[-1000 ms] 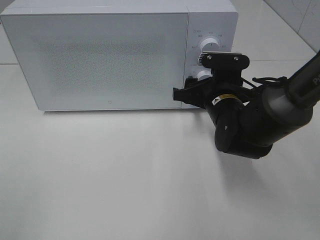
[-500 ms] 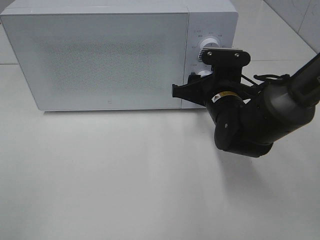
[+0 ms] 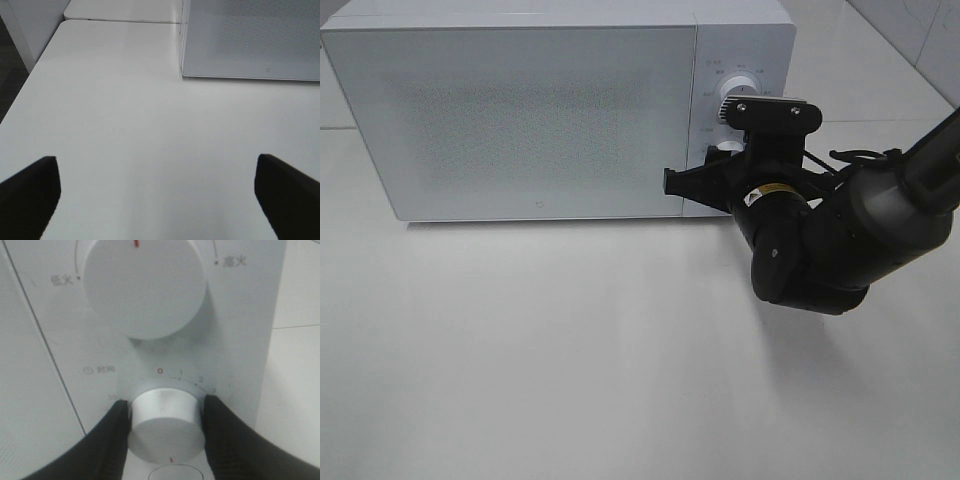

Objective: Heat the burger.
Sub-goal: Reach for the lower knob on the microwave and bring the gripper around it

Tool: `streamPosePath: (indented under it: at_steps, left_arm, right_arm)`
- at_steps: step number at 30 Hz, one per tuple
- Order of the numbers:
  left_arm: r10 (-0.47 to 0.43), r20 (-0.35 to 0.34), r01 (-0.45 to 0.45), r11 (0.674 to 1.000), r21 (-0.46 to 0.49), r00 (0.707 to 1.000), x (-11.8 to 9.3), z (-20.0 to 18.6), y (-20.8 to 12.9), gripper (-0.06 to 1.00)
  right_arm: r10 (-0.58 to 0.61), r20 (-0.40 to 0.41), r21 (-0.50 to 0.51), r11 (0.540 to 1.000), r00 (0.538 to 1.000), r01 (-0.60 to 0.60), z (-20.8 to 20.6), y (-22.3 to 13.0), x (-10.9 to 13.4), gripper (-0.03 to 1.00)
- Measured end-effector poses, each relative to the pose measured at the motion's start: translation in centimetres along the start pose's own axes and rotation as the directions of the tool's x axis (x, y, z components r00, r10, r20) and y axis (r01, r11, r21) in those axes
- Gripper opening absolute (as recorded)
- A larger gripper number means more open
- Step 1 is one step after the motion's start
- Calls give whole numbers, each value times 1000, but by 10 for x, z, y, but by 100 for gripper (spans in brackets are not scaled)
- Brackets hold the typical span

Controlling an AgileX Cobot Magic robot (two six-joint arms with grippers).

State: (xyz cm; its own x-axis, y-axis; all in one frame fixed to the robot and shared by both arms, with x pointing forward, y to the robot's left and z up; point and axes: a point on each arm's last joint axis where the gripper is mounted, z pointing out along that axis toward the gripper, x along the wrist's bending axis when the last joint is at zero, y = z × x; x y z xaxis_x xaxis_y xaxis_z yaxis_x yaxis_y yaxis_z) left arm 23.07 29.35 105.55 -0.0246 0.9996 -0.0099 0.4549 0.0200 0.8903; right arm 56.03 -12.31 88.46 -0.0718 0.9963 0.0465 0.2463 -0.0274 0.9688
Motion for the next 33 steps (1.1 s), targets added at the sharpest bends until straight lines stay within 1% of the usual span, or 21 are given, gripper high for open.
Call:
streamPosePath:
  at_steps: [8,10,13,15,16,17,18,19,20,22,23,24,25,26,27,28,29,30,31,32,33]
  left_arm:
    - [0,0,0,1000,0,1000,0,0,0,98]
    - [0,0,0,1000,0,1000,0,0,0,98]
    - [0,0,0,1000,0,1000,0,0,0,98]
    - [0,0,0,1000,0,1000,0,0,0,98]
    - [0,0,0,1000,0,1000,0,0,0,98]
    - [0,0,0,1000,0,1000,0,0,0,98]
    - [0,0,0,1000,0,1000,0,0,0,98]
    - [0,0,0,1000,0,1000,0,0,0,98]
    - [0,0,0,1000,0,1000,0,0,0,98]
    - [0,0,0,1000,0,1000,0,0,0,98]
    - [0,0,0,1000,0,1000,0,0,0,98]
    - [0,0,0,1000,0,1000,0,0,0,98]
    - [0,0,0,1000,0,1000,0,0,0,98]
    - [0,0,0,1000,0,1000,0,0,0,98]
    - [0,0,0,1000,0,1000,0,0,0,98]
    - [0,0,0,1000,0,1000,0,0,0,98]
    - [0,0,0,1000,0,1000,0,0,0,98]
    - [0,0,0,1000,0,1000,0,0,0,98]
    - [0,0,0,1000,0,1000,0,0,0,98]
    - [0,0,0,1000,0,1000,0,0,0,98]
    - [0,0,0,1000,0,1000,0,0,0,98]
  right_arm:
    - [142,-12,-8,990,990,-142,0,0,0,42]
    - [316,-27,-2,949,948,-316,0,0,-1,42]
    - [359,-30,0,933,933,-360,0,0,-1,42]
    - [565,-43,15,825,824,-565,-1,-1,-2,43]
    - [565,-43,15,825,824,-565,-1,-1,-2,43]
    - [614,-48,18,789,788,-614,-1,-1,-2,43]
    - [695,-54,31,719,717,-695,-1,-1,-2,43]
    - [695,-54,31,719,717,-695,-1,-1,-2,43]
    - [754,-54,41,657,655,-753,-1,-2,-2,43]
    - [776,-56,45,631,629,-775,-1,-2,-2,43]
    - [825,-53,50,564,562,-824,-1,-2,-2,43]
    - [847,-52,53,531,529,-846,-2,-3,-2,43]
    - [847,-52,53,531,529,-846,-2,-3,-2,43]
    - [884,-54,55,466,464,-883,-2,-3,-2,43]
    - [884,-54,55,466,464,-883,-2,-3,-2,43]
    - [902,-54,60,430,427,-901,-2,-3,-2,43]
    - [930,-55,63,366,363,-928,-2,-2,-2,43]
    - [930,-55,63,366,363,-928,-2,-2,-2,43]
    - [944,-52,65,330,327,-942,-2,-3,-2,43]
    - [966,-47,72,258,256,-963,-2,-3,-2,43]
    - [966,-47,72,258,256,-963,-2,-3,-2,43]
